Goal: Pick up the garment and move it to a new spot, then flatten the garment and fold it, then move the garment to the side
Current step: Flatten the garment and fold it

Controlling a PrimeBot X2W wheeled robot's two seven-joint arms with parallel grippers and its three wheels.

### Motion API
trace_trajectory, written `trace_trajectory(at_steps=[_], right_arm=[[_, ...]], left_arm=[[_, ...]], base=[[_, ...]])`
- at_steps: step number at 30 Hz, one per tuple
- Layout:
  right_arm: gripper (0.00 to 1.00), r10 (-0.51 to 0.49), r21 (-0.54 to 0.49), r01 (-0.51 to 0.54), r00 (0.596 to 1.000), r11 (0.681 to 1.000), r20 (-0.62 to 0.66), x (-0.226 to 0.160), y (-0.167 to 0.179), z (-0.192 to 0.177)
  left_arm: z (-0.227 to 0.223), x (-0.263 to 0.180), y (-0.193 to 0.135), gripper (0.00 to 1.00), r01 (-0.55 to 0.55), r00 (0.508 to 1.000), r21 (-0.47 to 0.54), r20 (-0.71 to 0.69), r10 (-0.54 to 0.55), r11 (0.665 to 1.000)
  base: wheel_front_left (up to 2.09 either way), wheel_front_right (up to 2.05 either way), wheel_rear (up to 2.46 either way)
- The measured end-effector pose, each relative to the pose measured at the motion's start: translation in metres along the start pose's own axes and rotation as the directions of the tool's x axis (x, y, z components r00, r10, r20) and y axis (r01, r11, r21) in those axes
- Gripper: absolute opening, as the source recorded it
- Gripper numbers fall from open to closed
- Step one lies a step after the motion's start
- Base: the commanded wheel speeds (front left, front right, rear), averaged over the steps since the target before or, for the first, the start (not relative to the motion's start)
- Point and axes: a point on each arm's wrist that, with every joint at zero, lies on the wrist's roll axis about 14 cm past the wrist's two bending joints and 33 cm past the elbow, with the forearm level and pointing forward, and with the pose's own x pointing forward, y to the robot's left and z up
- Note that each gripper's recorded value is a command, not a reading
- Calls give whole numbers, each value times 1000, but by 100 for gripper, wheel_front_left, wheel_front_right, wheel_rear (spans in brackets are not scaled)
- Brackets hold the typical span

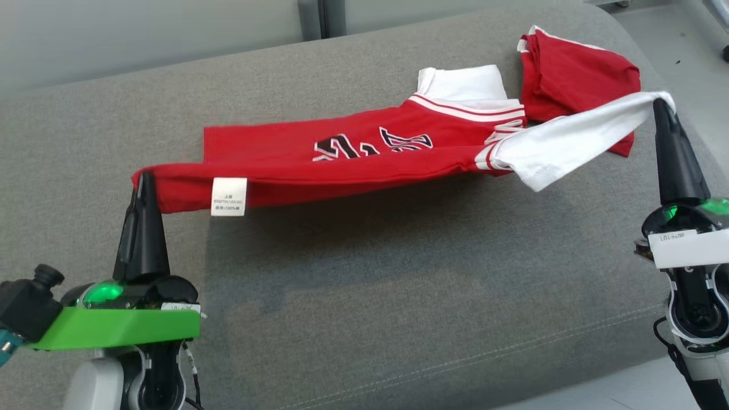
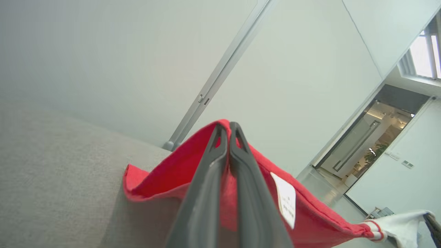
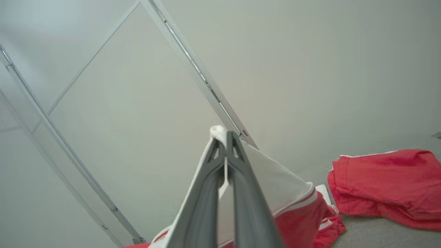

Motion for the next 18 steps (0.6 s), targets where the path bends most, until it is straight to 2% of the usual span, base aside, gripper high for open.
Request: trace_trajectory(at_steps=[3, 5, 8, 9, 12, 14, 16, 18], right_arm=[[0, 94, 24, -97, 992, 995, 81, 2, 31, 29], [0, 162, 26, -168, 976, 986, 147, 2, 53, 53], [0, 244, 17, -258, 934, 966, 262, -3, 80, 95], [0, 244, 17, -258, 934, 966, 262, -3, 80, 95], [0, 289, 3, -306, 902, 952, 321, -10, 94, 120], [0, 289, 7, -307, 904, 952, 314, -11, 92, 121], [0, 252, 27, -267, 934, 963, 253, -8, 80, 107], [0, 191, 91, -204, 973, 975, 132, -6, 63, 74]], left_arm=[[30, 3, -40, 0, 140, 986, -16, 98, -138, 990], [54, 4, -69, 0, 236, 958, -8, 172, -231, 972], [92, 0, -113, 0, 377, 885, 59, 271, -378, 924], [92, 0, -113, 0, 377, 885, 59, 271, -378, 924], [114, -8, -146, 0, 473, 815, 134, 310, -490, 871], [111, -9, -152, 0, 494, 813, 136, 278, -511, 859], [97, -1, -144, 0, 464, 851, 134, 207, -483, 875], [75, 8, -128, 0, 417, 897, 98, 117, -427, 903]], base=[[0, 0, 0], [0, 0, 0], [0, 0, 0], [0, 0, 0], [0, 0, 0], [0, 0, 0], [0, 0, 0], [0, 0, 0]])
